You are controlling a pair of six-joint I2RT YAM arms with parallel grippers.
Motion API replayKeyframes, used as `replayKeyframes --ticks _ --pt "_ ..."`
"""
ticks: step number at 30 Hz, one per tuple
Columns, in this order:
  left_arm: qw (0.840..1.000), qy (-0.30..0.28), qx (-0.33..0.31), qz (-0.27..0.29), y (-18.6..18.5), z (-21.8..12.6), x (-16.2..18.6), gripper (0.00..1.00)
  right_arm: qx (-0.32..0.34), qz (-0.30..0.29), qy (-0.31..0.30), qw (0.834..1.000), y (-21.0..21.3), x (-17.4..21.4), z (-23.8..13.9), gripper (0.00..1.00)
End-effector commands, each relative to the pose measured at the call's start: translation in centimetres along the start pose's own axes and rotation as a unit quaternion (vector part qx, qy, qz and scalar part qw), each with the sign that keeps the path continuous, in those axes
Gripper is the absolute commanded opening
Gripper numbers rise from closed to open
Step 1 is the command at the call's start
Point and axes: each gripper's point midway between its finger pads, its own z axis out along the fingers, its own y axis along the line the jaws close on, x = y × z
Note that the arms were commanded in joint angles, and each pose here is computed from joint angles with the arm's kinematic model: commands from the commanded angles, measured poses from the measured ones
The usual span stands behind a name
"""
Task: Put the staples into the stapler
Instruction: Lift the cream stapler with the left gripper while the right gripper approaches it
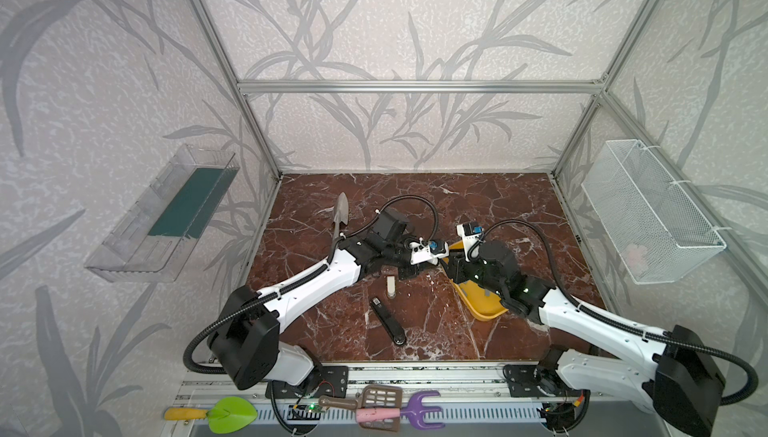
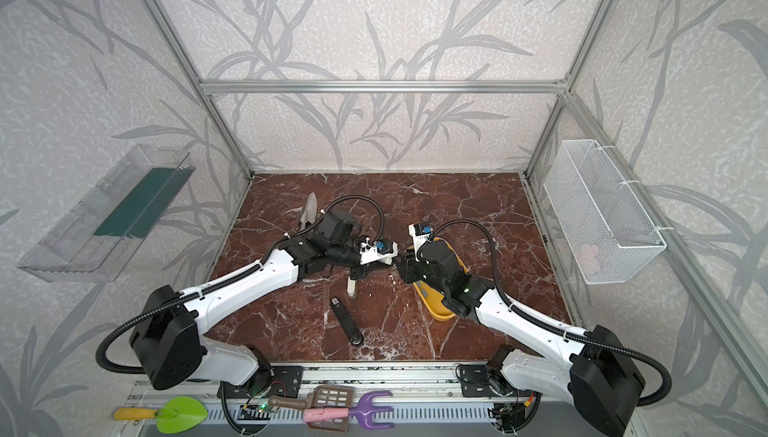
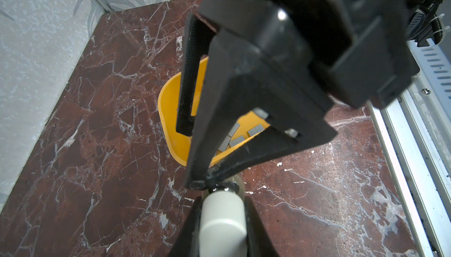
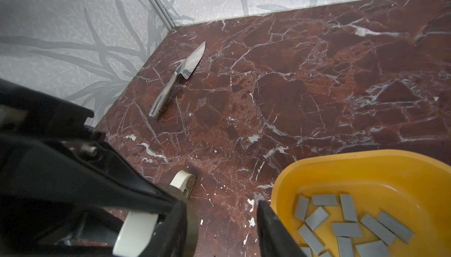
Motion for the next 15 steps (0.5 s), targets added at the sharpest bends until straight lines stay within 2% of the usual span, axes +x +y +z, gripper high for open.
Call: replayKeyframes --ticks 1,9,15 --pt "1.0 -0.021 -0.016 -0.002 0.8 -0.8 -1.8 0.0 -0.007 0.004 -0.009 1.0 0.5 -0.9 0.4 0.46" --pt "0.998 -0.023 -0.051 -0.021 2.1 -1.5 -2.2 0.0 0.003 0.007 0.013 1.0 0.1 0.0 1.6 0.39" --pt "0.995 -0.082 -0.047 -0.037 2.4 -3.7 -4.4 0.0 -0.011 0.016 0.025 1.0 0.4 0.7 2.3 0.32"
